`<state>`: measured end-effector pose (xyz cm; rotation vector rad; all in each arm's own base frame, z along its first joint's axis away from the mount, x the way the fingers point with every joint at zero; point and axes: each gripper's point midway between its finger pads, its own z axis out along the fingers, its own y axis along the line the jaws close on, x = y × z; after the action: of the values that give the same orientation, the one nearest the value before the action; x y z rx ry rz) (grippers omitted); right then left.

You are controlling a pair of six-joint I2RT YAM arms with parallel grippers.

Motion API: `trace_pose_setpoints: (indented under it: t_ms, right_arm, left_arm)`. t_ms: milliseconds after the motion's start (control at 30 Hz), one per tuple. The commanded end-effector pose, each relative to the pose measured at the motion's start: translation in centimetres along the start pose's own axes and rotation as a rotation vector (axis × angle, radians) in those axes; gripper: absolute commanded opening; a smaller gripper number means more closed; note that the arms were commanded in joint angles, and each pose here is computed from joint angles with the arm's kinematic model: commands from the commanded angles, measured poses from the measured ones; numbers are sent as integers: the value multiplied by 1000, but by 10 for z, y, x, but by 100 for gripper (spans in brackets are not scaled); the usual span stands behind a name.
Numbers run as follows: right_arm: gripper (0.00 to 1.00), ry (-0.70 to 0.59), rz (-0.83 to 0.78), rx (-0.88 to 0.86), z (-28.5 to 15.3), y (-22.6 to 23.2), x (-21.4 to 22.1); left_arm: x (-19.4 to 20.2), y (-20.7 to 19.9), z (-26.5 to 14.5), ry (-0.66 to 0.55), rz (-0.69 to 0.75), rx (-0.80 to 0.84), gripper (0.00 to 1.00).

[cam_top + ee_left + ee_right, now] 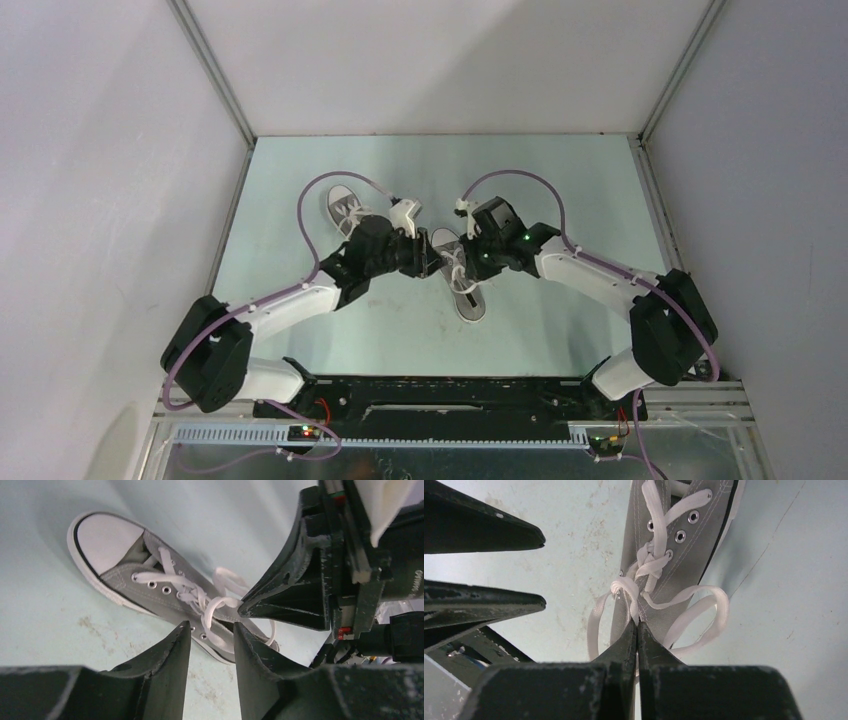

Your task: Tie the shoes

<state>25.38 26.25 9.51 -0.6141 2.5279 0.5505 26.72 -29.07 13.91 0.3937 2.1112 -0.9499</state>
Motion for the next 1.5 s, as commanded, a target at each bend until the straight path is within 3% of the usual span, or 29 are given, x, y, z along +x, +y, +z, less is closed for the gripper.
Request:
trace_pose_setpoints:
  t_ms: [0, 200, 633, 733, 800, 867, 1000, 1100, 1233, 1467]
  right_arm:
    - [0, -106, 19, -83, -13, 13, -28]
    - [0, -118, 31, -121, -16, 16, -32]
    - [0, -112, 60, -196, -13, 16, -33]
    - [0, -110, 64, -207, -11, 16, -33]
    - [0, -110, 68, -206, -10, 15, -34]
    - [0, -110, 72, -201, -10, 12, -34]
    - [35, -130, 84, -168, -15, 2, -38]
    - [39, -152, 98, -168, -25, -5, -42]
    - [54, -190, 103, -125, -40, -18, -44]
    - [51, -150, 114, 11, -40, -57, -7]
  left_arm:
    - [-22, -13, 3, -102, 146, 94, 44]
    - [-19, -15, 14, -83, 198, 133, 44]
    - [-1, -9, 42, -13, 156, 161, 44]
    - [-2, -9, 48, -8, 138, 163, 33]
    - [-5, -5, 50, -14, 129, 135, 12]
    - [-6, 1, 51, -10, 121, 98, 1]
    - [-7, 13, 48, -8, 99, 43, 0]
    - [-7, 21, 44, -11, 66, 22, 0]
    - [-6, 40, 35, -17, 8, -32, 0]
    - [-1, 56, 27, -9, -56, -77, 0]
